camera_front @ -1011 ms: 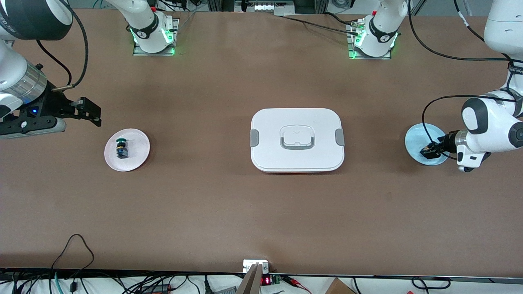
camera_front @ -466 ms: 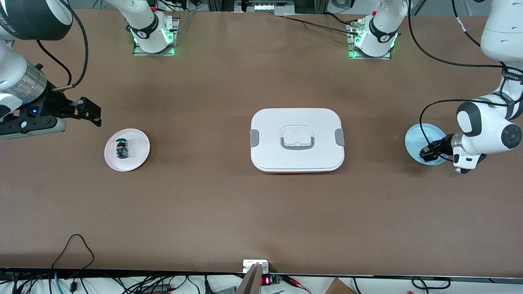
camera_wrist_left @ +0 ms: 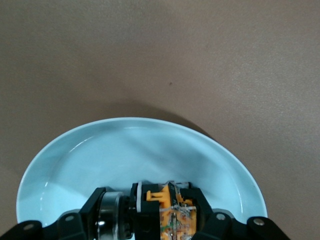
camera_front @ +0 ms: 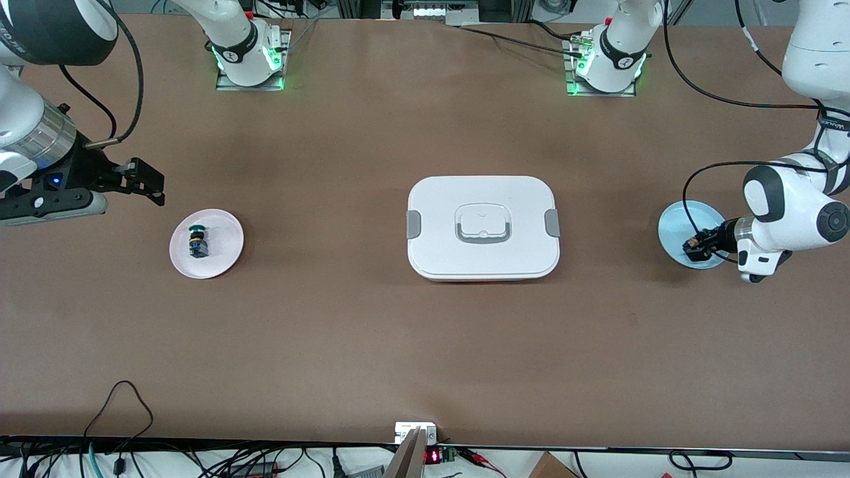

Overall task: Transfer orange switch to right arm and place
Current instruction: 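Close the left gripper on the orange switch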

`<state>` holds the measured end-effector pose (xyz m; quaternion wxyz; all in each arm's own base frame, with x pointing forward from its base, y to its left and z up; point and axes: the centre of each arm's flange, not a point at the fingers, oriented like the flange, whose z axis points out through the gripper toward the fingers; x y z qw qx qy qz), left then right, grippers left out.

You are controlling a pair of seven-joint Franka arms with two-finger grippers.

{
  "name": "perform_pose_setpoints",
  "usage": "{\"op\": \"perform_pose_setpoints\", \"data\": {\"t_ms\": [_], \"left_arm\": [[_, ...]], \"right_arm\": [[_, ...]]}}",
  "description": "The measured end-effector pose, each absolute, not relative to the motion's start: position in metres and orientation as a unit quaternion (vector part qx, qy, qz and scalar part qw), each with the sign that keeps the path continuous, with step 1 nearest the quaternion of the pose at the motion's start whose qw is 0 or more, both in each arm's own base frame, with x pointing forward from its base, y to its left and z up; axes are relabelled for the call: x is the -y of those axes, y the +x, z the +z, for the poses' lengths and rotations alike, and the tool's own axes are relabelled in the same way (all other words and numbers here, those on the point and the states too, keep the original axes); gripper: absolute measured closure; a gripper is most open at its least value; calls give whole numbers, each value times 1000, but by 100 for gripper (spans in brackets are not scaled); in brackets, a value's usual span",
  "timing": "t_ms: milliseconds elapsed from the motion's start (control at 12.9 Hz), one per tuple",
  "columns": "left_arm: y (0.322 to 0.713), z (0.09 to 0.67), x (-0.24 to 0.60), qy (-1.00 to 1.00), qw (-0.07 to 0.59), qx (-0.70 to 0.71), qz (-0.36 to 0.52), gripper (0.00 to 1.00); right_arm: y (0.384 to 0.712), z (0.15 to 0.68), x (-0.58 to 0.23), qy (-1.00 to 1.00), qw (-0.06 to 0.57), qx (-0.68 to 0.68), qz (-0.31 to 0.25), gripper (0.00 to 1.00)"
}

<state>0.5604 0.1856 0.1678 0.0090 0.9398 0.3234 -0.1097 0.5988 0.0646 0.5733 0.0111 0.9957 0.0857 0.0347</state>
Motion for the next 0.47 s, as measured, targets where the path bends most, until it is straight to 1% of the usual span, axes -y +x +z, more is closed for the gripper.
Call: {"op": "perform_pose_setpoints", "data": {"t_ms": [155,466], "left_arm": [[565,185,-183,940,11,-319,-119,26],[583,253,-166,954,18,-283,-100,26]], "right_arm": [[599,573,-65,996,11,-86,35,0],[599,574,-67,995,11,-87,35,0]]}}
